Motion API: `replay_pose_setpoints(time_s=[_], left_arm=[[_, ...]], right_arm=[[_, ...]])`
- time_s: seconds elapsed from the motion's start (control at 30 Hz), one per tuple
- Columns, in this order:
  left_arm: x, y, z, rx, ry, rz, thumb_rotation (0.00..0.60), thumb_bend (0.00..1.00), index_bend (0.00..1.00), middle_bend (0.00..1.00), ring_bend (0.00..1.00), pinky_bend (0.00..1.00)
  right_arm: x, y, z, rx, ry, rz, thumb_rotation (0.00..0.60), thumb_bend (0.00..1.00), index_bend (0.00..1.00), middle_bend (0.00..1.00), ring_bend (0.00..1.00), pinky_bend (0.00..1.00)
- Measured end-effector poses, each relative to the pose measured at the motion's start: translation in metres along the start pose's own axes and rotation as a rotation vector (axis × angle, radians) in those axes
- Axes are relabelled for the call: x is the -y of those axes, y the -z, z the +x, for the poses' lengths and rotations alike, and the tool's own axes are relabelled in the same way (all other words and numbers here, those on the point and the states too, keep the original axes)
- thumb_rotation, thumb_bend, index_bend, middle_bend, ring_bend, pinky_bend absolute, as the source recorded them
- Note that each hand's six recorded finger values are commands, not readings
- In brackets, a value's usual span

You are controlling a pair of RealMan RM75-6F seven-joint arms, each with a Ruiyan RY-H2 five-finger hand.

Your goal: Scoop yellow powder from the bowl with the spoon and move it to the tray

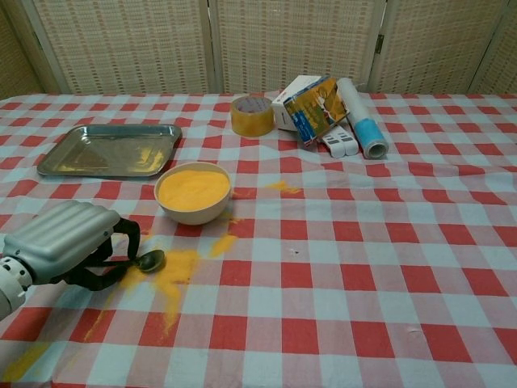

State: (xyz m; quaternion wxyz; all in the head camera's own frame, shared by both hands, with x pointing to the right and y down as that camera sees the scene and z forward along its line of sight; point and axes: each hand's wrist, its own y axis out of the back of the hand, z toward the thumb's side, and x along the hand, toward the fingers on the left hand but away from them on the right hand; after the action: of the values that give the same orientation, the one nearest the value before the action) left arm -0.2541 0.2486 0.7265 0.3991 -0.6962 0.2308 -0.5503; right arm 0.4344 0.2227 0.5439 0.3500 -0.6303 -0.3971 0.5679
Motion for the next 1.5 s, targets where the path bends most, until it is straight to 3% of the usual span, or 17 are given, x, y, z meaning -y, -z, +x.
replay_pose_setpoints(time_s=[1.1, 1.23, 1.5], left_arm=[[-0.006, 0.010, 0.000, -0.036, -0.055, 0.014, 0.600, 0.46, 0.64, 1.00, 1.00, 1.00], [-0.018, 0.018, -0.002, -0.061, -0.088, 0.012, 0.600, 0.46, 0.64, 1.00, 1.00, 1.00], [-0.065, 0.033, 0.014, -0.129, -0.204, 0.075, 0.600, 0.46, 0.64, 1.00, 1.00, 1.00]], right_arm=[[-0.001, 0.000, 0.001, 0.003, 0.003, 0.000, 0.600, 0.04, 0.00, 0.00, 0.00, 0.00], [-0.002, 0.000, 0.002, 0.002, 0.002, -0.002, 0.600, 0.04, 0.00, 0.00, 0.00, 0.00], [-0.005, 0.001, 0.002, -0.002, 0.005, -0.013, 0.600, 0.04, 0.00, 0.00, 0.00, 0.00]])
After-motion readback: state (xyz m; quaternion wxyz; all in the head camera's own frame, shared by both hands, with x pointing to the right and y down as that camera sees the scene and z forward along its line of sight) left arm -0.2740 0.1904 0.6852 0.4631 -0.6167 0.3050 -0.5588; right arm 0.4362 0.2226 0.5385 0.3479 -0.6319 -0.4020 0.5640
